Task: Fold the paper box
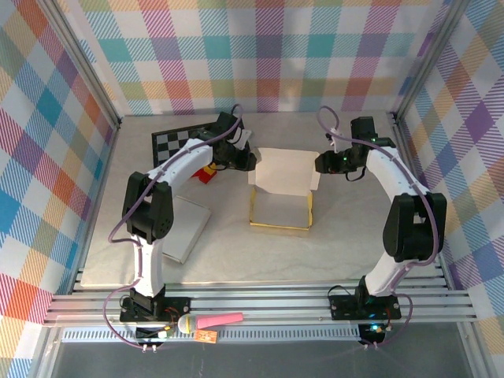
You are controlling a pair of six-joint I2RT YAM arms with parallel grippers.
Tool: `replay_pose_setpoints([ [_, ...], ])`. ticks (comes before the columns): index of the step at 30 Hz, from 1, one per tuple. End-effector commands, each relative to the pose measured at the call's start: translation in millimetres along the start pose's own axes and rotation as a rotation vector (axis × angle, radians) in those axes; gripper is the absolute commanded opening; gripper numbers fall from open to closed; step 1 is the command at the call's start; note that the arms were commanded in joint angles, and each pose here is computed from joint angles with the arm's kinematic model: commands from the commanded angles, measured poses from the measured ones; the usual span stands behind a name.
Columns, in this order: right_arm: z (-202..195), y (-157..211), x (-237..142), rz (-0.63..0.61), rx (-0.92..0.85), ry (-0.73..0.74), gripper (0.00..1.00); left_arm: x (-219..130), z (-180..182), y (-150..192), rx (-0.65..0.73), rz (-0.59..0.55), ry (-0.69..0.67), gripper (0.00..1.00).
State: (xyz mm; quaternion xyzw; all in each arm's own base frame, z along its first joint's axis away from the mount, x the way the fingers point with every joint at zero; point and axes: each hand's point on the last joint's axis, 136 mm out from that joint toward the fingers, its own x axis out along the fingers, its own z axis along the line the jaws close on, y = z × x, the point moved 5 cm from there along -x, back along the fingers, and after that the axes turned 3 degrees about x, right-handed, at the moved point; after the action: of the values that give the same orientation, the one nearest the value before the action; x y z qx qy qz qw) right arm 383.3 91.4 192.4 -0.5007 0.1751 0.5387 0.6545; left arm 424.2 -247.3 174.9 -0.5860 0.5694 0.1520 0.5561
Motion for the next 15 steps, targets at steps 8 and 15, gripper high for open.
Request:
replay_pose_setpoints([
  [8,12.4,-4.6,4.5,0.022,-0.062,0.029,0.21,-5.4,-12.0,-8.2,0.038,-0.017,-0.007,0.18],
  [15,16.4,-9.6,12.6,0.028,-0.084,0.102,0.15,-5.8,-11.5,-6.3,0.031,-0.023,-0.064,0.14],
])
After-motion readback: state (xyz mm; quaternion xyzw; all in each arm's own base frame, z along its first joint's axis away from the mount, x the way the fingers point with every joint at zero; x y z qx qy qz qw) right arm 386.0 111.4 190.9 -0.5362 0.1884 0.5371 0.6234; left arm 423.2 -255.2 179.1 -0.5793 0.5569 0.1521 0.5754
